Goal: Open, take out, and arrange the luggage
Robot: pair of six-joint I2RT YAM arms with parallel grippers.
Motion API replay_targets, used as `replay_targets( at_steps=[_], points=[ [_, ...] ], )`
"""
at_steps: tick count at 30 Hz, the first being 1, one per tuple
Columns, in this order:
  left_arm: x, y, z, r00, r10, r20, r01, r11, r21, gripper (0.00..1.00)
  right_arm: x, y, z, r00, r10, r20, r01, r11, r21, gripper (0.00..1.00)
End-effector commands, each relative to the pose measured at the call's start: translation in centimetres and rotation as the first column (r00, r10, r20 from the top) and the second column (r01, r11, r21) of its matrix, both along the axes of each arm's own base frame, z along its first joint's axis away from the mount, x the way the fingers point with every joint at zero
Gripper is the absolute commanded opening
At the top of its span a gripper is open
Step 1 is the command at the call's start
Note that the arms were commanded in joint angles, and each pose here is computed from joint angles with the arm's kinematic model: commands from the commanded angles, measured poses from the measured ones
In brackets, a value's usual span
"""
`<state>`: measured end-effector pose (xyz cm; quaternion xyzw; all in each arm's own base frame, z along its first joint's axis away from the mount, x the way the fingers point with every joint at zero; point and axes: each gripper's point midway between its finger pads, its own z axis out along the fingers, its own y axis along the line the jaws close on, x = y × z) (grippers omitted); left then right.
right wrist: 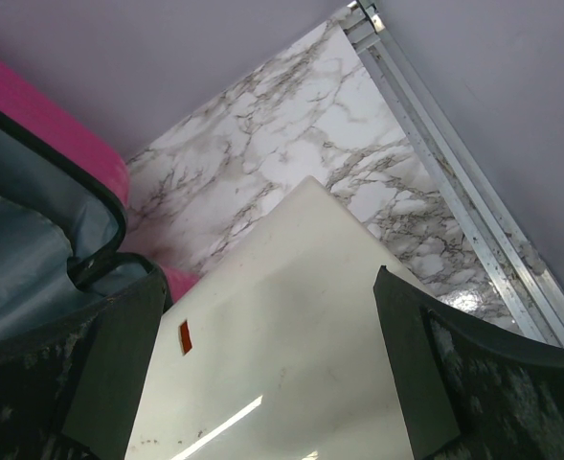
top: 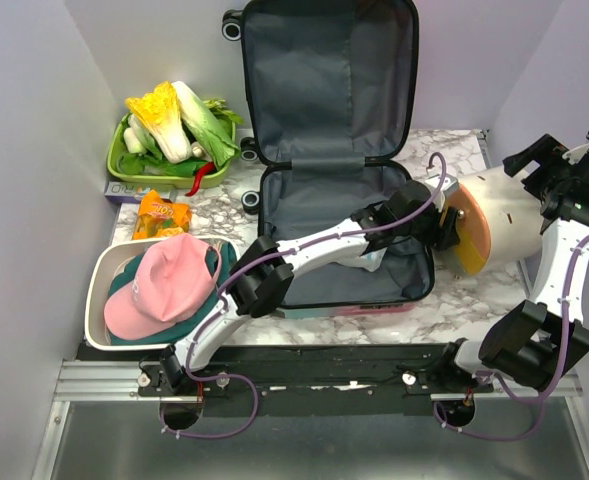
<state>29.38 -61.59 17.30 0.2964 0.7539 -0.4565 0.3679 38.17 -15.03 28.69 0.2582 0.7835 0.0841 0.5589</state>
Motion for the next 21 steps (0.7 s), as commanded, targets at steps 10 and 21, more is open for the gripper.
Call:
replay_targets(
  at_steps=[10,21],
  points=[
    [1.7,-1.5,0.2,0.996,-0.087,-0.002,0.087,0.993,-0.084,0.60,-1.5,0.7,-5.3,0.985,-0.001,-0.171,0.018,0.995,0.095,1.00],
    [0.9,-1.8,-1.4,0.993,-0.108,-0.051,0.104,0.992,-0.077,0.51,-1.5,0.5,-5.3,0.985,-0.016,-0.174,0.032,0.996,0.089,1.00]
  ],
)
